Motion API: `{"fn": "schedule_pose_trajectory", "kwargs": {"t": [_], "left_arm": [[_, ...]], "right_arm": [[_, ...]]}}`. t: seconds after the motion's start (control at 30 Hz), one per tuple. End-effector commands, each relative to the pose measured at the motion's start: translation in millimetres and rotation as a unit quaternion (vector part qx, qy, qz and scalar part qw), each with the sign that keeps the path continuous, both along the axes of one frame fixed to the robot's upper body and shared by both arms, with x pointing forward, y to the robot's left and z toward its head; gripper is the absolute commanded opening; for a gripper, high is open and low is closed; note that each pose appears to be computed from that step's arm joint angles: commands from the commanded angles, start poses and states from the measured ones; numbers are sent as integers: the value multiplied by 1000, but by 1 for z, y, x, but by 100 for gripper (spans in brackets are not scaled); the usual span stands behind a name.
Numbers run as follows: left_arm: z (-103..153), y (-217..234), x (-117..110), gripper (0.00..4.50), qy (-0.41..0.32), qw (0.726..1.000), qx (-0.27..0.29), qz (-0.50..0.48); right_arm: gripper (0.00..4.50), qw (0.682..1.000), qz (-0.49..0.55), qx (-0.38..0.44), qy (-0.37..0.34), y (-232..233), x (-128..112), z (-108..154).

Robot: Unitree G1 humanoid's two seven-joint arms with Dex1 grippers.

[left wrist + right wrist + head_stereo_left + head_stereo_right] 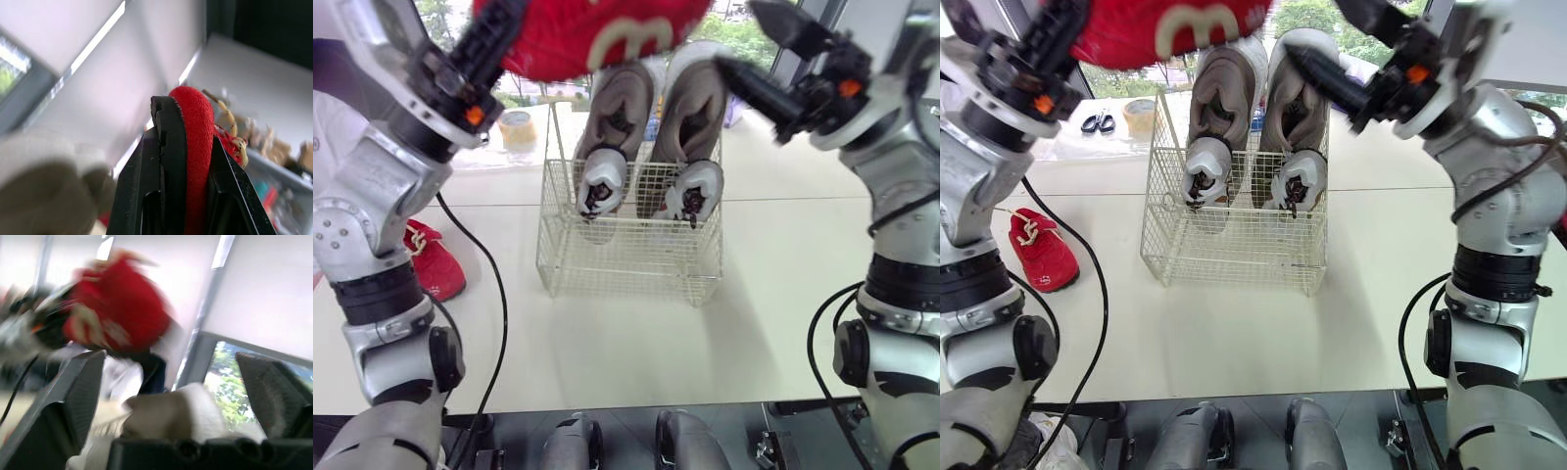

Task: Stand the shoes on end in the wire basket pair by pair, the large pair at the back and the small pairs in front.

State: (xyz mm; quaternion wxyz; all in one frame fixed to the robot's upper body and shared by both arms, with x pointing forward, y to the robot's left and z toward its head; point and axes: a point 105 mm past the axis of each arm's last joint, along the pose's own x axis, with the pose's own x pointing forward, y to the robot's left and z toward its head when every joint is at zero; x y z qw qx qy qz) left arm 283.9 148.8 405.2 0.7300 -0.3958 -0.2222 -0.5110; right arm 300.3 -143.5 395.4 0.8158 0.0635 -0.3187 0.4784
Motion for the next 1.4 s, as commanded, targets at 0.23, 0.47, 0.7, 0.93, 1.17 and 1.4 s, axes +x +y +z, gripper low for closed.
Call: {"fn": "schedule_pose_trajectory", "kwargs": {"t": [0.23,0.47,0.7,0.93,1.17,1.4], "left_arm": [[4,-10,-1,34,-38,990,-135,13],[-16,-34,-4,34,-27,994,-105,6],[-29,-43,0,34,-13,996,-83,0],[-43,-47,12,34,11,998,-62,19],[-46,-50,13,34,12,998,-54,26],[-53,-54,14,34,19,999,-21,43]], "right_arm": [[447,908,225,304,178,47,-11,7],[447,901,236,314,183,73,-13,12],[447,902,254,304,173,79,-16,15],[447,900,268,303,161,84,-24,21],[424,902,263,302,162,83,-19,20],[157,903,263,300,159,83,-20,21]]}}
